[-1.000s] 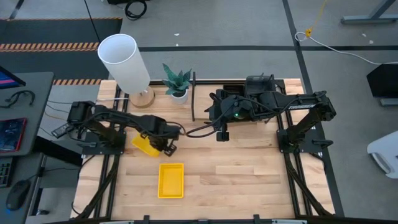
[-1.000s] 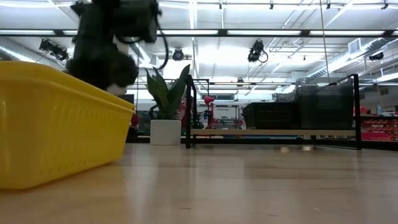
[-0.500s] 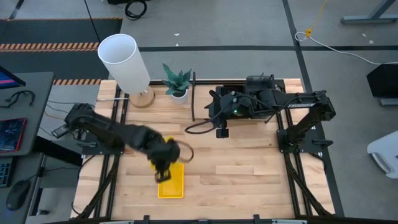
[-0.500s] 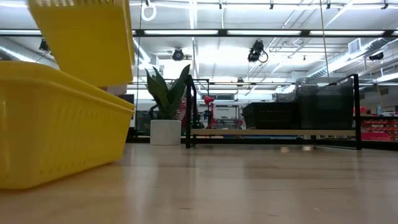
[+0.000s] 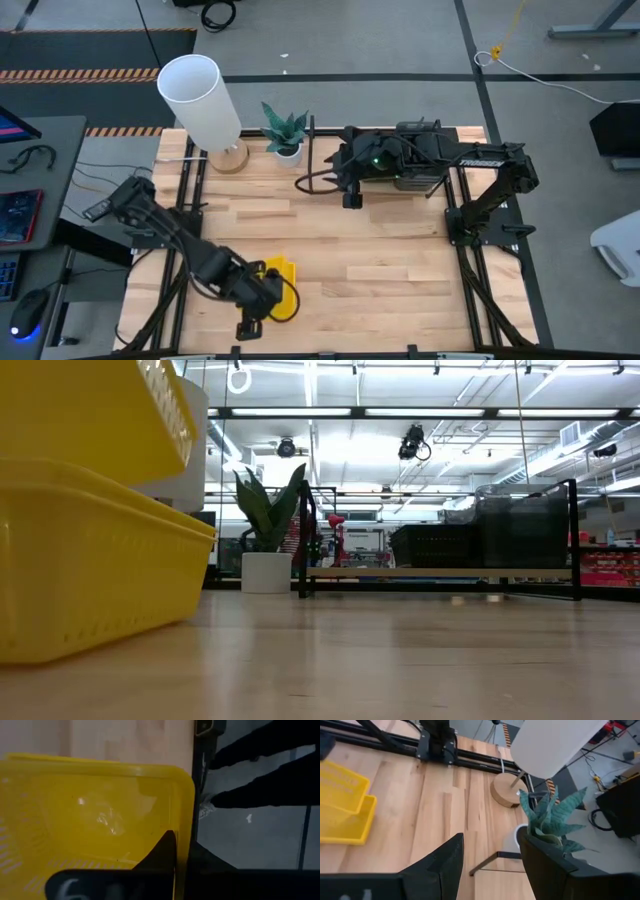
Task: Stack baskets on shelf by color
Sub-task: Stack the yellow bin on top of the other yellow bins
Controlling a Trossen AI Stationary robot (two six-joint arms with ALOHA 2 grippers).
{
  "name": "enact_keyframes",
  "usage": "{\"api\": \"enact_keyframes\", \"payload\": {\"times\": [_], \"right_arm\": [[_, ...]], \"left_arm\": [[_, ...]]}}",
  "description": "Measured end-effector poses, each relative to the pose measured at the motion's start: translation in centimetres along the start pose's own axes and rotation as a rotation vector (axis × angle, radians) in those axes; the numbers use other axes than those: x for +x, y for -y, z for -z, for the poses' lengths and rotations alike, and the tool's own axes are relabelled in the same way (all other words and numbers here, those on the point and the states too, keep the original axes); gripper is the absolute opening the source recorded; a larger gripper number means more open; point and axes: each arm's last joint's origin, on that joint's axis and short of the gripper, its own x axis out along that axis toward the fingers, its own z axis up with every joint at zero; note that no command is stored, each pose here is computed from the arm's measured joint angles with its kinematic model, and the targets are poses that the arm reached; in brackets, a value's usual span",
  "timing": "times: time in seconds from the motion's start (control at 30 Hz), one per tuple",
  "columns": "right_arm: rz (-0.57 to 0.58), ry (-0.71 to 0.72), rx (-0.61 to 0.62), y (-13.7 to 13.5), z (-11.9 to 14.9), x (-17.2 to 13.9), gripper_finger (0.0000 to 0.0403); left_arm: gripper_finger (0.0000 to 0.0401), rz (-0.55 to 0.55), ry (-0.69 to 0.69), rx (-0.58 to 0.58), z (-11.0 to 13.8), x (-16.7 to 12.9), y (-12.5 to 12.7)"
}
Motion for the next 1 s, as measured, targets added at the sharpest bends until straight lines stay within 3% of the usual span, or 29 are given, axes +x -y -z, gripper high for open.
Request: {"api": "enact_keyframes", "payload": {"times": [0.57,0.8,1.0], "right_arm": [[-0.05,0.012,0.0,-0.2,-0.1,0.0,0.0199],[-0.063,0.012,0.009,-0.3,0.0,0.0,0.0199],[-0.081,0.014,0.01,-0.3,0.0,0.0,0.0199]], "left_arm": [[0.0013,-0.125,-0.094,-0.006,-0.5,7.2,-0.3],[0.0081,-0.241,-0.008,-0.096,-0.5,8.2,-0.4],[0.0159,-0.229,0.03,-0.112,-0.6,7.5,-0.1]]}}
